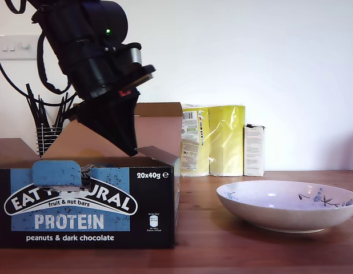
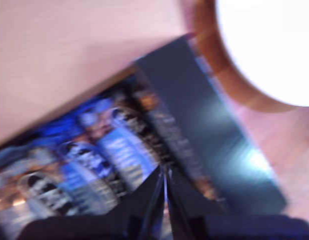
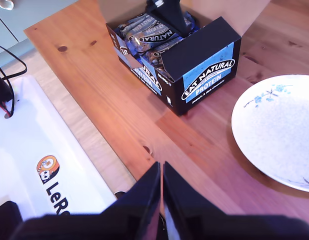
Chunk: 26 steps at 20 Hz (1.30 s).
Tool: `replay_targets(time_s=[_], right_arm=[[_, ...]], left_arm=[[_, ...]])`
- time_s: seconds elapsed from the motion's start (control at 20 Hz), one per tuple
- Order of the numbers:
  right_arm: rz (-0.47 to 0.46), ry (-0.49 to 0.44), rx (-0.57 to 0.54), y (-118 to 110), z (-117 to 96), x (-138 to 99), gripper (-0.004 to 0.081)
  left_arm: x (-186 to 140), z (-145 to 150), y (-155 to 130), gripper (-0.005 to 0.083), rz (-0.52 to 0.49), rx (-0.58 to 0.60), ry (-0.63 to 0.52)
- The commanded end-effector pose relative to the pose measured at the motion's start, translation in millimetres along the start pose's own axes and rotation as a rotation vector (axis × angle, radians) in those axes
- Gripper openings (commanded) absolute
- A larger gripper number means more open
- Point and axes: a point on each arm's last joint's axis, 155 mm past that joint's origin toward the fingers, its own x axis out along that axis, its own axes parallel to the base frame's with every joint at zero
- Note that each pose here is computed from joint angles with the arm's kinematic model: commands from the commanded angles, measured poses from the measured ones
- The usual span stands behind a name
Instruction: Spread the side flaps of the carton box of snackbars
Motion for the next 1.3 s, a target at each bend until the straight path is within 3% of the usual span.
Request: replay_targets(time_s=[0.0, 0.35, 0.75, 1.25], right_arm=[[0.003, -0.026, -0.018, 2.6, 9.3, -5.3, -0.0013], [0.002, -0.027, -0.027, 2.6, 9.3, -5.4, -0.0013], [0.002, -0.026, -0.033, 2.7, 9.2, -5.4, -0.0013], [0.004, -0.017, -0.029, 3.0, 6.6, -5.3, -0.0013]], left_arm=[[5.2, -5.3, -2.7, -0.002, -0.016, -0.006, 0.015], [6.2, 0.1, -21.4, -0.002, -0.085, -0.021, -0.004], [10.3, 24.1, -72.4, -0.002, -0.176, 0.09, -0.11], [50.1, 10.0, -74.4, -0.002, -0.142, 0.109, -0.04]])
